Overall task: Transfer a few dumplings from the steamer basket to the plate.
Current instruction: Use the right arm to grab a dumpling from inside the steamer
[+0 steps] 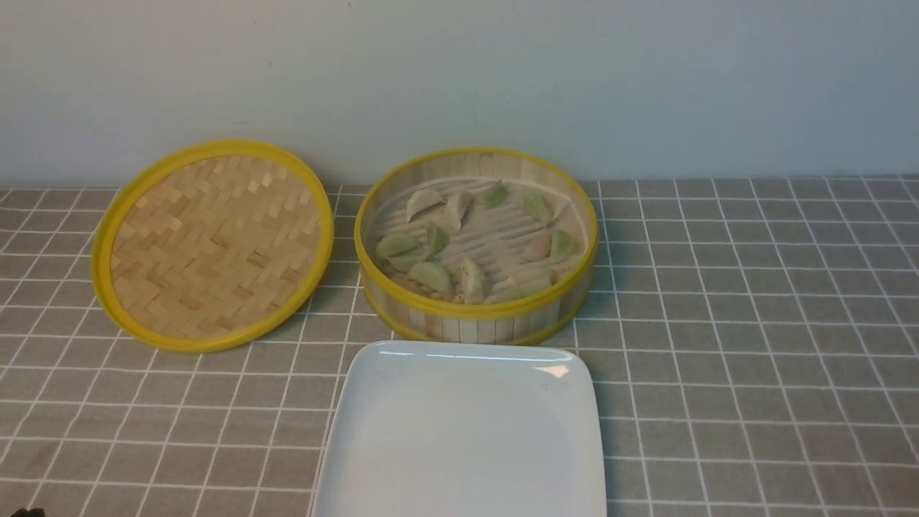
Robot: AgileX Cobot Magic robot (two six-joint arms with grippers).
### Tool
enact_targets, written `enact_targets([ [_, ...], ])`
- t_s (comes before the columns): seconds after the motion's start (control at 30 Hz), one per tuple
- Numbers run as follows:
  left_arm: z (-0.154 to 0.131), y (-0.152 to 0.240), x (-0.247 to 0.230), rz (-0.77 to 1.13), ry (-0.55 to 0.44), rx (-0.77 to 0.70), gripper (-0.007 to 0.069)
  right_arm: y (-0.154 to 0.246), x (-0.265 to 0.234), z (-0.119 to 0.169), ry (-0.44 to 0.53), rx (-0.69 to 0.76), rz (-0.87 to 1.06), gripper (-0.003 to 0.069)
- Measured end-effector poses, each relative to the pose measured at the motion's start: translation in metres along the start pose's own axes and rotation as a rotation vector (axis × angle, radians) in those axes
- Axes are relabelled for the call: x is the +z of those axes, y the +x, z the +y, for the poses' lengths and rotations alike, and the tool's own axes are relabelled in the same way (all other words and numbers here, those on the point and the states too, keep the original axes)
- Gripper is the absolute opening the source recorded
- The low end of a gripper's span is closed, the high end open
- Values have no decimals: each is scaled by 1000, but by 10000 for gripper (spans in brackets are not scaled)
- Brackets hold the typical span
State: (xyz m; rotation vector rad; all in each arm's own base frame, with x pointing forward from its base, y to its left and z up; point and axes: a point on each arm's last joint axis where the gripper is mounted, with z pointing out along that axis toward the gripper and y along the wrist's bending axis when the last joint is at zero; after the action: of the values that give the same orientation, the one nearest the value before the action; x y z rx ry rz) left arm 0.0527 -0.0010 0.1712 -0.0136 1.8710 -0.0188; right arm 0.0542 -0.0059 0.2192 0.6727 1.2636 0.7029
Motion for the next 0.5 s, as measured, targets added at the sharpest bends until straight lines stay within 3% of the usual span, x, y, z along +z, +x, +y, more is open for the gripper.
enact_targets([
  [0.17,0,0,0,0,0,0,-5,-22,15,49,-16,-226,169,-9],
  [0.3,0,0,0,0,0,0,-5,-36,61,89,62,-395,465,-9],
  [0.33,0,0,0,0,0,0,-5,-38,95,100,118,-450,617,-9],
  [0.47,0,0,0,0,0,0,-5,-26,171,108,155,-531,973,-9],
  [0.5,0,0,0,0,0,0,-5,-25,176,107,155,-531,973,-9],
])
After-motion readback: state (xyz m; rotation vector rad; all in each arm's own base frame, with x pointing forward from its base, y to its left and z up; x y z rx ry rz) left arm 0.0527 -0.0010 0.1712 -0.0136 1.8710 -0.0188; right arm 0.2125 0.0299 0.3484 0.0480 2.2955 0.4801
